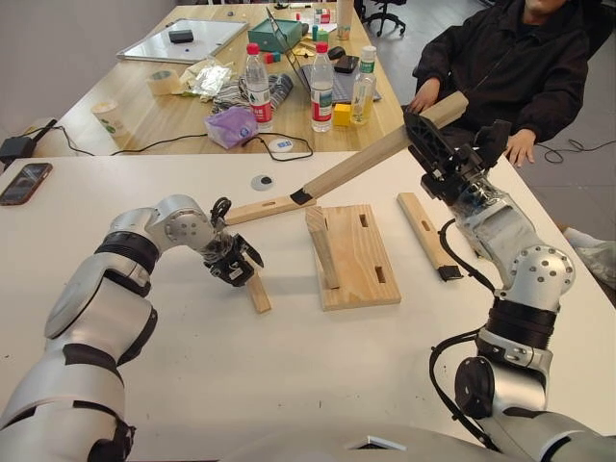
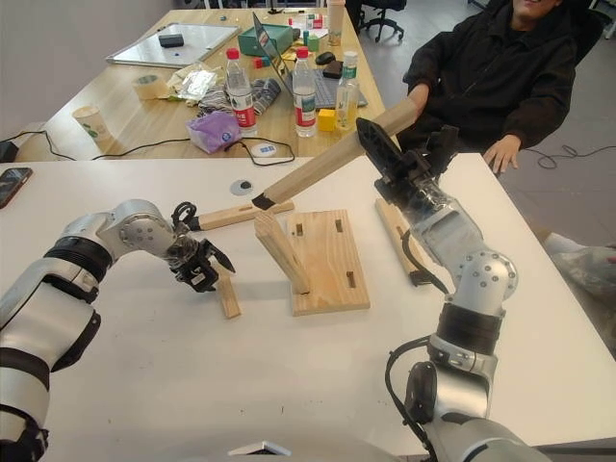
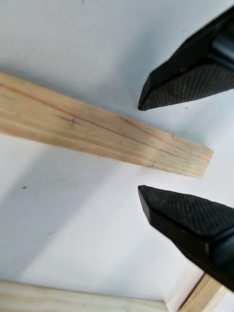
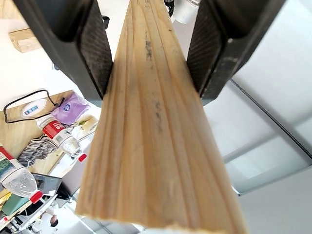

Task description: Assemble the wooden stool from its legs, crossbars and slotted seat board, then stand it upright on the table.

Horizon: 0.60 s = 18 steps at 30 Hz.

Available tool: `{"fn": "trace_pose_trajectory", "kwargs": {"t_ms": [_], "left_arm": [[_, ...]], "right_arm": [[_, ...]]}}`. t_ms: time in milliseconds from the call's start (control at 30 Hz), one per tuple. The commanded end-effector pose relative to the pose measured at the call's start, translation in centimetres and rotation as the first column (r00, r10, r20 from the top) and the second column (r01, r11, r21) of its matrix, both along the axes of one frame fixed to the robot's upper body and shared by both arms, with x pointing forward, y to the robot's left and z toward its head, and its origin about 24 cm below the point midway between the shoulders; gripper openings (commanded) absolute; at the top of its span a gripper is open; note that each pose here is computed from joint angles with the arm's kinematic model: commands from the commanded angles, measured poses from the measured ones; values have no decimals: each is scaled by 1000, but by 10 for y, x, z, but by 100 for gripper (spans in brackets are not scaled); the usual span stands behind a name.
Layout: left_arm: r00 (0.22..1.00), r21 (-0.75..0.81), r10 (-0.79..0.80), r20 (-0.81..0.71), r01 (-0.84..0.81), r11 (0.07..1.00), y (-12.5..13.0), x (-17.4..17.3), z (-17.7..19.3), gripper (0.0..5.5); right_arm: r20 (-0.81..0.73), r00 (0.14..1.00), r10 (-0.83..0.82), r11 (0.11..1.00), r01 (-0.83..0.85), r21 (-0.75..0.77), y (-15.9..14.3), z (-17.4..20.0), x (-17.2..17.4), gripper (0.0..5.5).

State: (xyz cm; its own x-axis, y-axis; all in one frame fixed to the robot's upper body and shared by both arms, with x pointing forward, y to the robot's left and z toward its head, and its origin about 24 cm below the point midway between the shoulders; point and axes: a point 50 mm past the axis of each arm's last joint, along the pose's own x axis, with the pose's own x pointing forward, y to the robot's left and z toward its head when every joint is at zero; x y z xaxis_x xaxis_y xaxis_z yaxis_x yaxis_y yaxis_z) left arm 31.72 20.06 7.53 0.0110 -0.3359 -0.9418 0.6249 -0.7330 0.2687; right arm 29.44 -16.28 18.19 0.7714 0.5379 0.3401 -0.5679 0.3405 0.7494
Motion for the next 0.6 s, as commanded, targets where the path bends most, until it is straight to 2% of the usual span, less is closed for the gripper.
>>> {"fn": "trace_pose_trajectory", "kwargs": {"t_ms": [33,267,433,600], "left_arm": [[986,129,13,-165,9,992,18,-25,-34,235],[984,140,25,-178,0,990,25,-29,-37,147],[979,208,44,-199,-2,978,41,-34,-38,147],[954,377,99,-283,15,926,76,-52,-39,147]], "right_arm": [[-18,999,-48,998,48,33,-2,-5,-12,206],[-41,995,-93,995,95,33,-10,-8,-19,206],[-46,993,-109,994,110,26,-14,-9,-20,206],[-44,993,-112,993,113,22,-14,-9,-20,206]]}}
